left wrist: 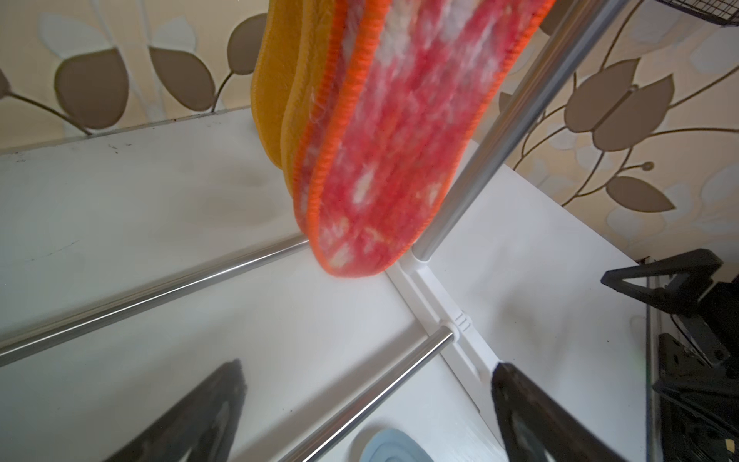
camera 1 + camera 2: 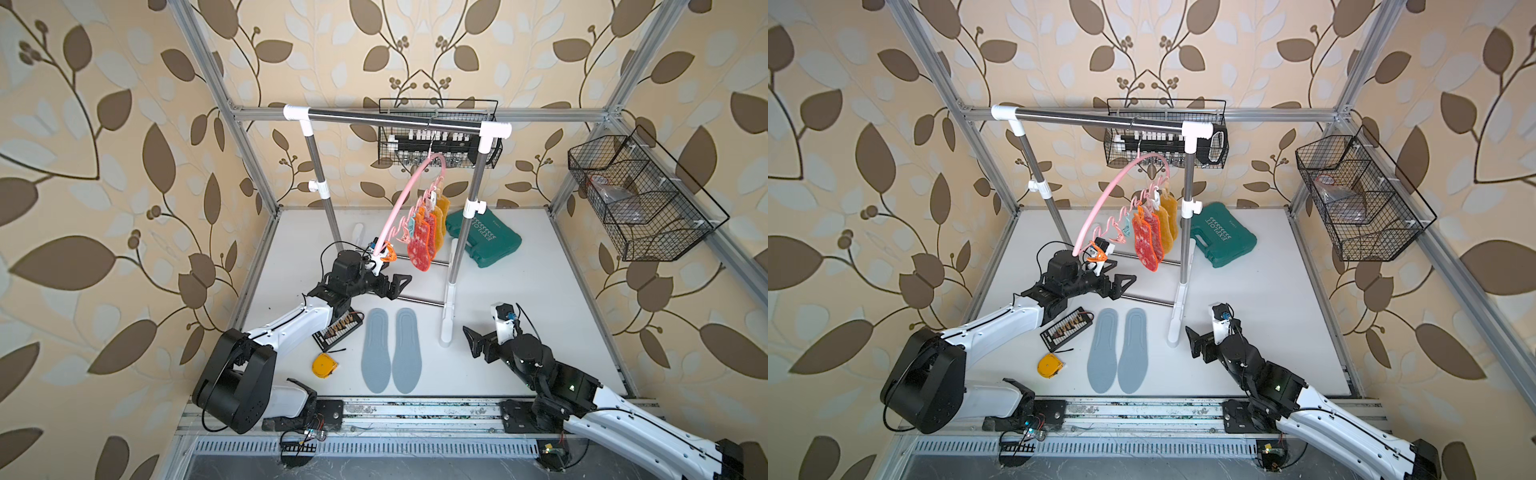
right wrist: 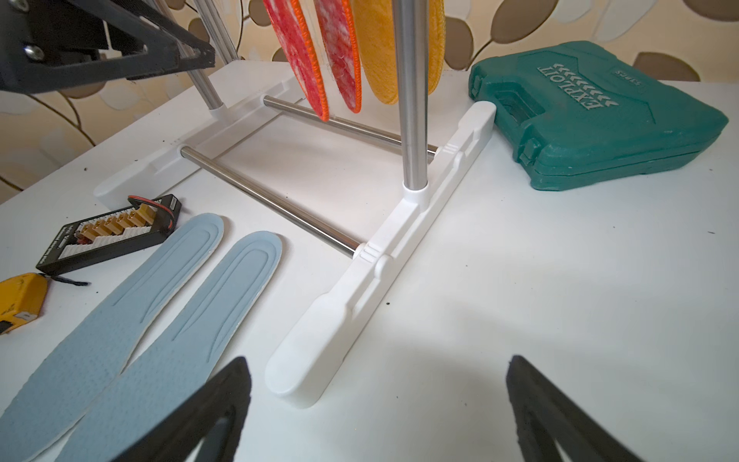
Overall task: Take the shoe insoles off the hanger
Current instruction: Remove the insole from the hanger.
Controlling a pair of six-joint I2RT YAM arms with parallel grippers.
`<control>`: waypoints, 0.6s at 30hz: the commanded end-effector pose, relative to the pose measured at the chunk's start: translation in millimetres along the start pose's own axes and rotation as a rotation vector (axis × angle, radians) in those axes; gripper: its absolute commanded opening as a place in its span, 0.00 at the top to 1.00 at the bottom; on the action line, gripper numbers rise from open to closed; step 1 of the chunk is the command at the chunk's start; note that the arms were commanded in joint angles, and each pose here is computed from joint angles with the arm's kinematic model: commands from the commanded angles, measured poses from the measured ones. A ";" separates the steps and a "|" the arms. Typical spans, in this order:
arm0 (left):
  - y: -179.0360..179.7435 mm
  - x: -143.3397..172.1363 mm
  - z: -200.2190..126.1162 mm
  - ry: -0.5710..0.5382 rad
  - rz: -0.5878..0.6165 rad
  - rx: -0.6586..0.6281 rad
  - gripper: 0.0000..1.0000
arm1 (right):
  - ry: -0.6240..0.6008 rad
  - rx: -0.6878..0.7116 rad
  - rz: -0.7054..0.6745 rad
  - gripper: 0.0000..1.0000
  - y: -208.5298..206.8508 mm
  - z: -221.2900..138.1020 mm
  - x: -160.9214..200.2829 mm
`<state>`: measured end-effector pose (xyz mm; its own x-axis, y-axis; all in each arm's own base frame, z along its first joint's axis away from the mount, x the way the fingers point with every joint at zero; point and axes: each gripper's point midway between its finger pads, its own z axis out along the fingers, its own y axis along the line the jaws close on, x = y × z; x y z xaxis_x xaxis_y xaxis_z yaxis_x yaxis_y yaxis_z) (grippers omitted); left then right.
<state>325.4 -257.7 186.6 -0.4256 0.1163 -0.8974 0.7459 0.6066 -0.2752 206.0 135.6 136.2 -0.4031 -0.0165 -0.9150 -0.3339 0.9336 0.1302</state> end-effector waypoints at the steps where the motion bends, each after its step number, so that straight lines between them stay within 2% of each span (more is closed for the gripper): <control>1: -13.4 -34.2 1.8 -0.118 0.075 0.094 0.01 | -0.016 -0.011 -0.005 0.02 0.3 0.5 1.3; 5: -21.1 -40.5 4.9 -0.182 0.144 0.151 0.01 | -0.018 -0.012 -0.005 0.02 0.3 0.3 1.0; 9: -12.4 -42.0 14.5 -0.165 0.160 0.136 0.01 | -0.016 -0.013 -0.008 0.02 0.9 0.8 1.3; 18: 10.2 -68.2 5.4 -0.242 0.198 0.121 0.01 | -0.011 -0.031 -0.017 0.02 4.6 1.7 1.9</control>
<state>354.1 -265.5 204.3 -0.2694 0.0737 -0.9602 0.8292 0.5247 -0.1924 205.5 137.8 139.1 -0.3888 -0.0136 -0.9212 -0.3504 0.9269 0.1342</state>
